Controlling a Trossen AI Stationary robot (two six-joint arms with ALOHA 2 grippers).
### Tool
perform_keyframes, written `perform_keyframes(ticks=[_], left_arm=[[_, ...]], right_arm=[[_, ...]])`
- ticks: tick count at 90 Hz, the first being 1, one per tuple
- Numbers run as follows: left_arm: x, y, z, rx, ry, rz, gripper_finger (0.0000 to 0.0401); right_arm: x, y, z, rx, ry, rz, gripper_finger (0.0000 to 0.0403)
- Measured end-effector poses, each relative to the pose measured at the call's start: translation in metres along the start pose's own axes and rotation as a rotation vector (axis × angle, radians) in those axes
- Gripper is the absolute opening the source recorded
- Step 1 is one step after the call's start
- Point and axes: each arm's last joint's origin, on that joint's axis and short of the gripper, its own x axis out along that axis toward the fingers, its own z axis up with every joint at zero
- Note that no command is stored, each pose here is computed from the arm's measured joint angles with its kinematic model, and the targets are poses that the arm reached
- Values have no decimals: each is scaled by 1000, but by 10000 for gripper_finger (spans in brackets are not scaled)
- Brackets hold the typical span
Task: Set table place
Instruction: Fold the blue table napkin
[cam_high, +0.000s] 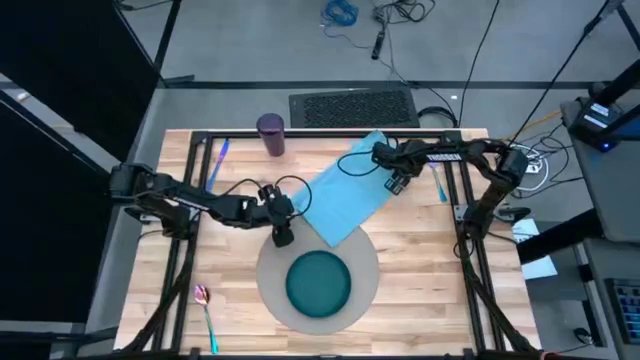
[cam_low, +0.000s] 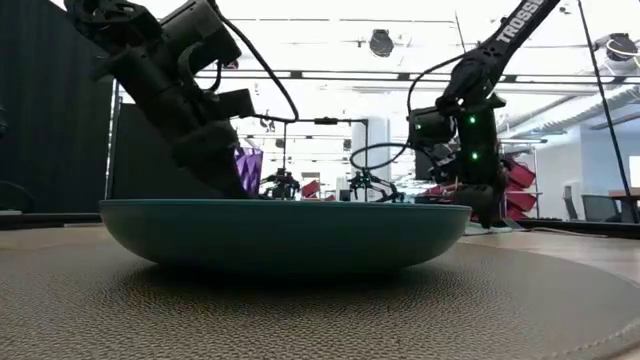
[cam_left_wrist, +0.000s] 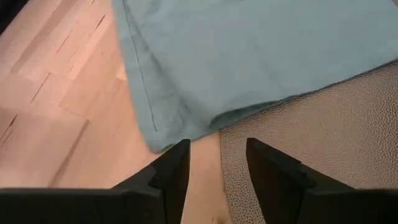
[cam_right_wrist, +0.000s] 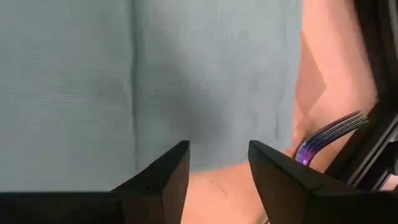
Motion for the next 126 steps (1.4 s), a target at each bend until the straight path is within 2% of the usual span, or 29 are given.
perform_keyframes(ticks=[14,19,29,40,52,70,89,108,126], left_arm=[[0,0,0,0,-1,0,144],[0,0,0,0,0,0,144],[0,0,0,0,-1,0,144],[0,0,1,2,-6,-1,144],[0,0,1,4,-11,-2,144],[0,0,1,3,-11,-3,144],[0,-1,4,-7,-37,-9,144],[0,-1,3,-5,-31,-8,144],[0,-1,3,-6,-32,-7,144]], right_arm=[[-20,-2,-1,21,-95,24,157],[-28,-3,-1,40,-133,67,157],[-47,5,-1,70,-217,289,157],[-67,27,4,14,-339,564,157],[-84,56,6,-35,-439,699,157],[-91,95,-2,-88,-448,759,157],[-80,133,-2,-121,-452,787,157],[-68,151,-6,-138,-429,733,157],[-67,162,-14,-216,-468,645,157]])
